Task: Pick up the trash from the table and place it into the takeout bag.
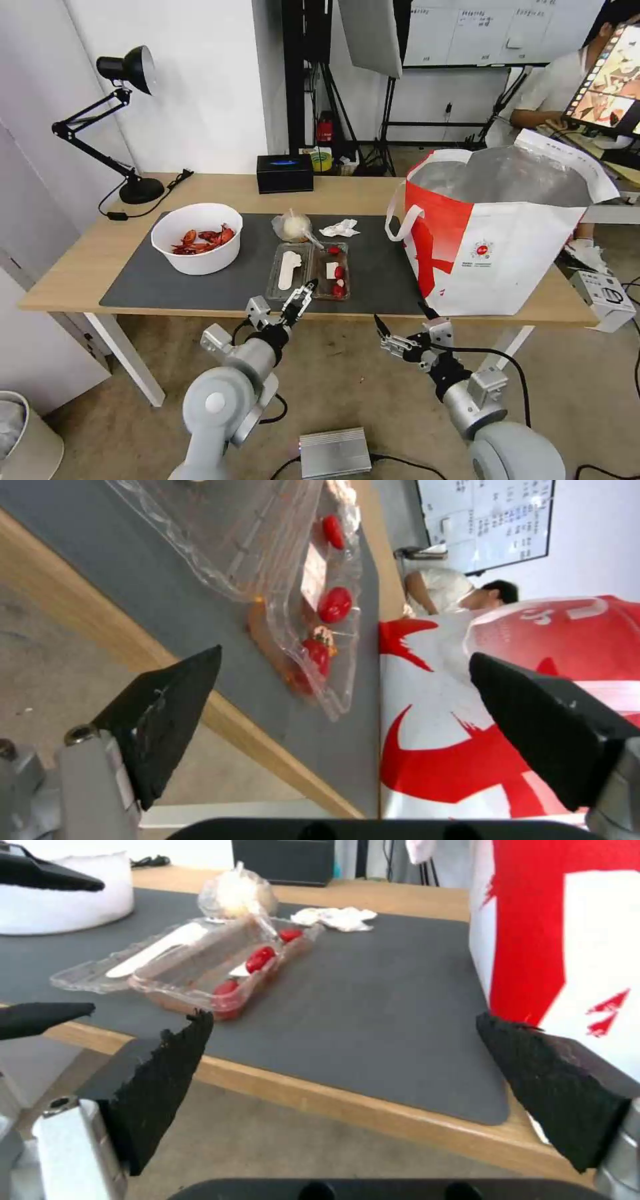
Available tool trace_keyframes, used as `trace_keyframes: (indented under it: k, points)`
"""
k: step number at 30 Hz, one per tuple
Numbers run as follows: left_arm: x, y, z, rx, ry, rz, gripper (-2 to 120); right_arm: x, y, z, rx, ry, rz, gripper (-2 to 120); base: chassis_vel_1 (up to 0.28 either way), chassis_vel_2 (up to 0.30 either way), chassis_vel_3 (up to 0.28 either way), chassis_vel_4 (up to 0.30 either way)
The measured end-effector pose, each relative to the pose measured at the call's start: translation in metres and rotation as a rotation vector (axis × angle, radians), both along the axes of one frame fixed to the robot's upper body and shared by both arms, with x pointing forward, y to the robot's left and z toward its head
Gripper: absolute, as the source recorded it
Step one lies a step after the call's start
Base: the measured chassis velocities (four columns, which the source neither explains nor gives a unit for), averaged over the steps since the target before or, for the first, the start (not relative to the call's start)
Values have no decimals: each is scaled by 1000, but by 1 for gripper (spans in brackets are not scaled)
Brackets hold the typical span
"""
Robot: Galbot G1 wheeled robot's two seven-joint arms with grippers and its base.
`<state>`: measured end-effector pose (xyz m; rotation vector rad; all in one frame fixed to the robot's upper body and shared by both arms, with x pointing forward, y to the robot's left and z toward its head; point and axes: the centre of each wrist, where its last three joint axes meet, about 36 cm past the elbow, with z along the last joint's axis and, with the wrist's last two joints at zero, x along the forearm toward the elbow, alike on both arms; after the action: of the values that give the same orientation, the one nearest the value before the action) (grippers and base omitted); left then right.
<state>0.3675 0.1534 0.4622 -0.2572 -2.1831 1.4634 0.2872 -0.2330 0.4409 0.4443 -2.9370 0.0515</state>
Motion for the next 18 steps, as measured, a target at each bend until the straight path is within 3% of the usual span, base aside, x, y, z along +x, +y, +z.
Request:
trace_keyframes:
  k: [18]
  points:
    - [16,-1,-4,30,29,27,100,5,-1,-5,8,5,-11,100,0,0,0,0]
